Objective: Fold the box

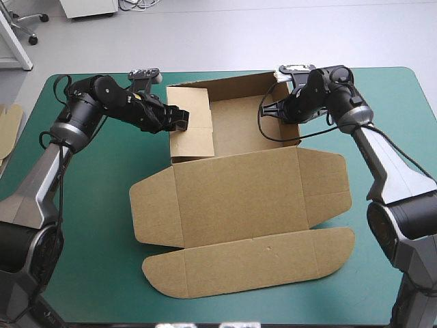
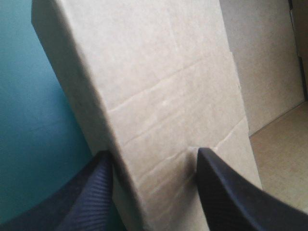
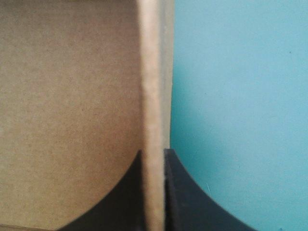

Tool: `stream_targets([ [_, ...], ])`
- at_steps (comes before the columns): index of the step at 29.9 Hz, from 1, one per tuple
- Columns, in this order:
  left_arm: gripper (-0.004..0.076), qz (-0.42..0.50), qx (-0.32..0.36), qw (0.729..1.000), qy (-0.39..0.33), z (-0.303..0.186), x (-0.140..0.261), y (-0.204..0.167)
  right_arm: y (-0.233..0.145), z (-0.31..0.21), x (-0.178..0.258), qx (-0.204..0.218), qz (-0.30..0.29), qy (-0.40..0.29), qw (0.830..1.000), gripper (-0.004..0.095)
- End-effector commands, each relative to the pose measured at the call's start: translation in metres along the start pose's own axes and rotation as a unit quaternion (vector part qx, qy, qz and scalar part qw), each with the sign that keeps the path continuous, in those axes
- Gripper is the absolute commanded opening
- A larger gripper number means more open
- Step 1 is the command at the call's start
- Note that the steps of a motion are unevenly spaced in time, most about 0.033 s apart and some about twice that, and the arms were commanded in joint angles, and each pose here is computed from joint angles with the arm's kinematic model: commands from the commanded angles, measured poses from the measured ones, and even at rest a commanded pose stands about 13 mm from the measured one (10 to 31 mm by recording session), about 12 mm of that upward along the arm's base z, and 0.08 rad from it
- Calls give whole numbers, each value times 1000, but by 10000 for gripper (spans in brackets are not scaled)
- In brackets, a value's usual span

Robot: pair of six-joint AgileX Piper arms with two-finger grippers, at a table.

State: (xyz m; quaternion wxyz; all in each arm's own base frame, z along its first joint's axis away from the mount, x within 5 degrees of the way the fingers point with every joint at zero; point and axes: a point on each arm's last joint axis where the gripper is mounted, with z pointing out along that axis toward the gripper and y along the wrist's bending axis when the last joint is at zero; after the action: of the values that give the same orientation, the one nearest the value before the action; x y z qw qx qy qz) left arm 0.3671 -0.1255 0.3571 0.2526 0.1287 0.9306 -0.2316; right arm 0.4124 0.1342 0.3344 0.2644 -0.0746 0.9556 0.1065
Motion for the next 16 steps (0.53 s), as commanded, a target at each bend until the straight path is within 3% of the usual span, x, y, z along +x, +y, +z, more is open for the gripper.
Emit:
stream_targets([
  [1, 377, 8, 15, 999, -32, -18, -8, -18, 14, -40, -11, -37, 9, -66, 997, -12],
  [16, 342, 8, -50, 998, 32, -3, -13, -10, 21, -37, -11, -53, 13, -63, 996, -12],
])
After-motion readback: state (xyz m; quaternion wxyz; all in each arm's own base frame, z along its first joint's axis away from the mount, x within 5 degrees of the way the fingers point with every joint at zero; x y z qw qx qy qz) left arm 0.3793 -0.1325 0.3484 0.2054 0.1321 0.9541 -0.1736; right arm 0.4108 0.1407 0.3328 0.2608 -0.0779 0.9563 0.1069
